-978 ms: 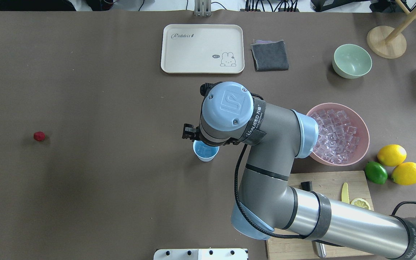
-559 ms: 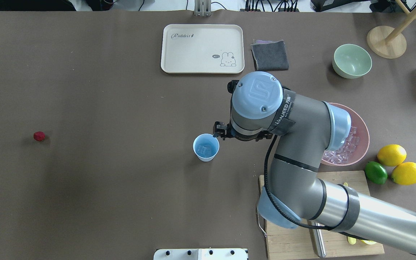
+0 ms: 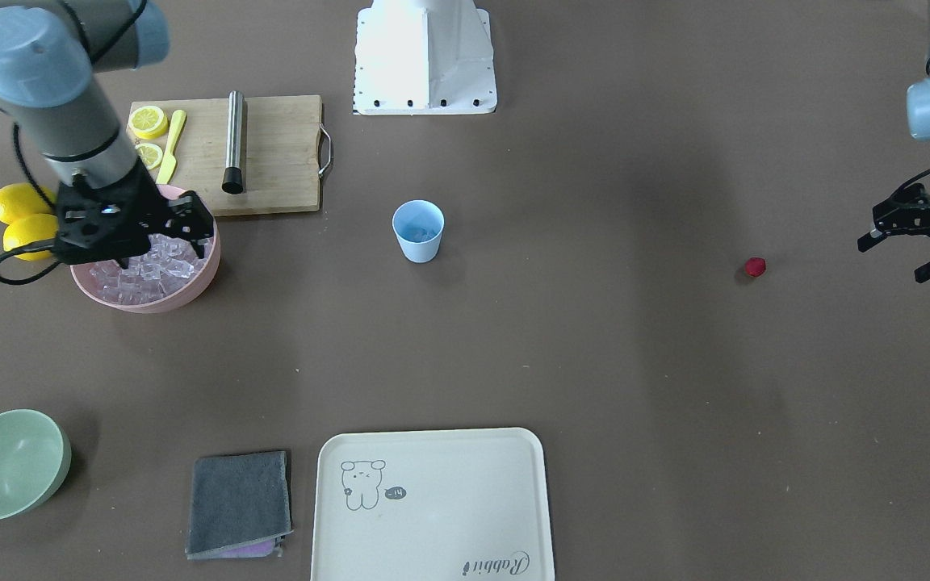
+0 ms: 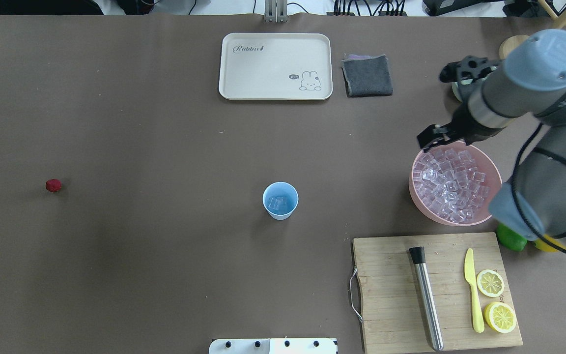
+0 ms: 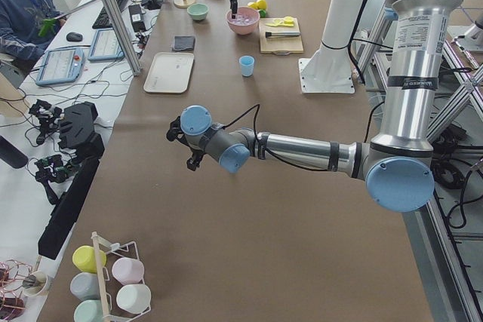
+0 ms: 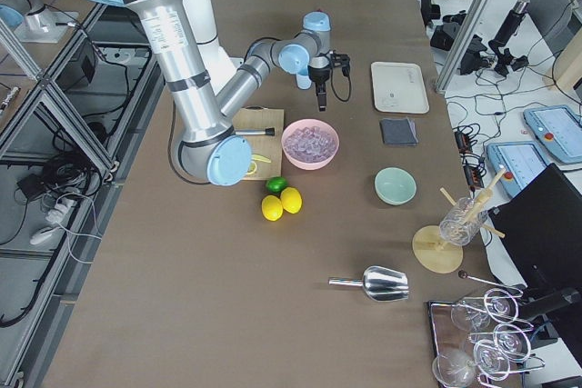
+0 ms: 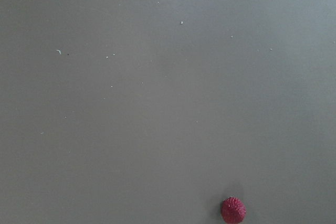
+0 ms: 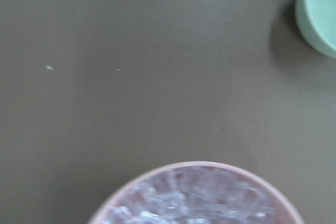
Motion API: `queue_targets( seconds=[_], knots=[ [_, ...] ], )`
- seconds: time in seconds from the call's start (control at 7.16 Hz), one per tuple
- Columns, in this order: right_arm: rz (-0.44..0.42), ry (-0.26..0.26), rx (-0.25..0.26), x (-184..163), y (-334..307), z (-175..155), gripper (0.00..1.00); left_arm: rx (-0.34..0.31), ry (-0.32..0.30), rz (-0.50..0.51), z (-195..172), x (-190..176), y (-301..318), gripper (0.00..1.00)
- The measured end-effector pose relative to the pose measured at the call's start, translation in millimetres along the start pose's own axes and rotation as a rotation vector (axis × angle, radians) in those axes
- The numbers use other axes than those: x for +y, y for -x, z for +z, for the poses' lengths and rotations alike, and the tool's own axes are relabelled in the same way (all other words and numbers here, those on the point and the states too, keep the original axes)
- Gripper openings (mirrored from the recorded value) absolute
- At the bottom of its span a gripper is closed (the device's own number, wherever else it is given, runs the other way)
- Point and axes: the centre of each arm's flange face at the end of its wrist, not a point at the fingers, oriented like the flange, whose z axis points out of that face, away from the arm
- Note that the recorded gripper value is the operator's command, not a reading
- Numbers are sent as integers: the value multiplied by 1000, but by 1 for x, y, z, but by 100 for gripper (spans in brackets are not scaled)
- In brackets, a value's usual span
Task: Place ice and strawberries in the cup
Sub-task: 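Retract the right arm to rest while the left arm reaches toward the strawberry, then lower the left gripper onto the red strawberry and grasp it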
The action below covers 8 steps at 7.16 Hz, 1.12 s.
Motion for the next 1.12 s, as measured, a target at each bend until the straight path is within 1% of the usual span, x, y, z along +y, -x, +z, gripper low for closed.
queue_targets(
  seconds=[0.14, 0.28, 0.42, 0.56, 0.7, 0.84, 1.12],
  knots=[
    [-34, 18, 26, 9, -82, -7, 100, -16, 6, -28, 10, -4, -13, 99],
    [-67, 27, 59, 25, -164, -20, 100, -18, 13, -70, 20, -7, -29, 98],
    [-94, 46, 74, 49, -248, -32, 100, -26, 17, -105, 28, -8, -42, 98],
    [-91, 72, 68, 79, -319, -34, 100, -56, 15, -120, 37, -8, -51, 98],
    [-57, 86, 63, 107, -369, -36, 100, -92, 12, -123, 48, -7, -58, 98],
    [-8, 87, 55, 122, -395, -45, 100, -111, 15, -119, 55, -5, -60, 98],
    [51, 118, 52, 121, -401, -63, 100, -126, 33, -114, 69, 5, -59, 98]
  ],
)
